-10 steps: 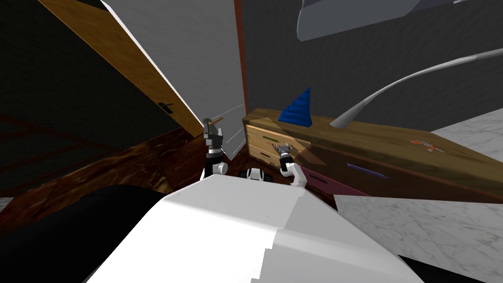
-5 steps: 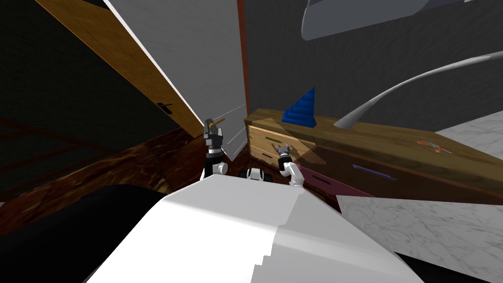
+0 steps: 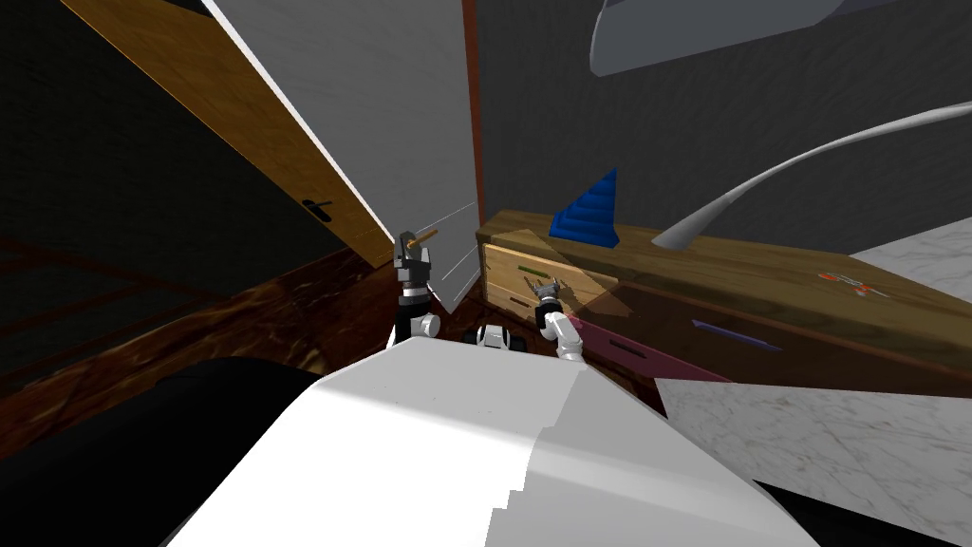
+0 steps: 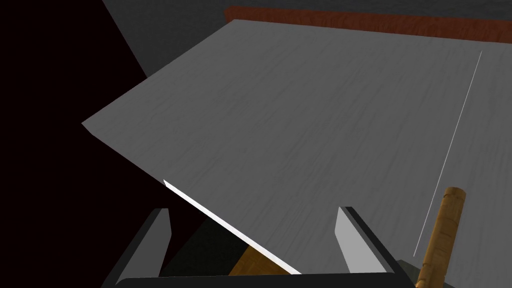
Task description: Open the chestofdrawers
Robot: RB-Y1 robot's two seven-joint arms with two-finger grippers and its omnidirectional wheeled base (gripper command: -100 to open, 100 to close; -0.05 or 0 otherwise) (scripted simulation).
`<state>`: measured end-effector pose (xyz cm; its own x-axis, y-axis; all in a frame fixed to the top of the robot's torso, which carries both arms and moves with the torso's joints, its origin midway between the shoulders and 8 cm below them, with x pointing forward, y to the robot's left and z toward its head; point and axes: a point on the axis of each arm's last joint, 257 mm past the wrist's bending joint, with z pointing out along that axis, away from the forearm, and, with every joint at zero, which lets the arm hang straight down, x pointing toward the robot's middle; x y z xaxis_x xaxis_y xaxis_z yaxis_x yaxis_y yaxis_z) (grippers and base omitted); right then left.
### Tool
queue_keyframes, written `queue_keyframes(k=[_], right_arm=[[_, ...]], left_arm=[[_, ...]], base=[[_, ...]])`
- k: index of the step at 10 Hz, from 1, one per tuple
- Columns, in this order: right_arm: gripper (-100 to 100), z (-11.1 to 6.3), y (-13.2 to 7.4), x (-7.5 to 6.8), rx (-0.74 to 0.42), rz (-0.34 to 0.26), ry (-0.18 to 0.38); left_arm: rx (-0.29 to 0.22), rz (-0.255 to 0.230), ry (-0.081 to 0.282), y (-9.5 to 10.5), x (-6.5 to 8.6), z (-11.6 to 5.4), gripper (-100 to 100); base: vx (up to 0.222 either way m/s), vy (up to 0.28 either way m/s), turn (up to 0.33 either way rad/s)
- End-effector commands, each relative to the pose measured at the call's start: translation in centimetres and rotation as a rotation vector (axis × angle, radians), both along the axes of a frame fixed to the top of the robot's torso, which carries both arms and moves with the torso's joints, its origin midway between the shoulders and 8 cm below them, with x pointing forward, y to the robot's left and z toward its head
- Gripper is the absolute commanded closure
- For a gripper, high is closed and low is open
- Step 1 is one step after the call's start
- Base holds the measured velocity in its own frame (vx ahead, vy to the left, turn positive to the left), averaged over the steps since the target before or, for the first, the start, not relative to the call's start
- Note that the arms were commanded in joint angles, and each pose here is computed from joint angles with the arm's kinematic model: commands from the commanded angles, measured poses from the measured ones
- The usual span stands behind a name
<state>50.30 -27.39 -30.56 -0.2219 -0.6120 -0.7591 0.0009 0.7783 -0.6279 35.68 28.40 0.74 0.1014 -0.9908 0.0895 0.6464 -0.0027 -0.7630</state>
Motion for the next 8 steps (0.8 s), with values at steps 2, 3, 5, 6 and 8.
queue_keyframes(k=[2, 3, 5, 6, 8], right_arm=[[-100, -1.1, -1.5, 0.2, -0.196, -0.023, 0.035], [-100, -1.0, -1.5, 0.2, -0.205, -0.021, 0.033], [-100, -1.4, -2.7, 0.4, -0.339, -0.034, 0.052], [-100, -1.3, -2.6, 0.4, -0.351, -0.032, 0.049], [-100, -1.3, -3.6, 0.6, -0.476, -0.041, 0.059]], left_arm=[[0.0, 0.0, 0.0, 0.0, 0.0, 0.0, 0], [0.0, 0.0, 0.0, 0.0, 0.0, 0.0, 0], [0.0, 0.0, 0.0, 0.0, 0.0, 0.0, 0], [0.0, 0.0, 0.0, 0.0, 0.0, 0.0, 0], [0.0, 0.0, 0.0, 0.0, 0.0, 0.0, 0]], base=[[0.03, 0.092, -0.015], [0.017, 0.063, -0.011], [0.024, 0.072, -0.026], [0.027, 0.076, -0.01], [0.027, 0.081, -0.019]])
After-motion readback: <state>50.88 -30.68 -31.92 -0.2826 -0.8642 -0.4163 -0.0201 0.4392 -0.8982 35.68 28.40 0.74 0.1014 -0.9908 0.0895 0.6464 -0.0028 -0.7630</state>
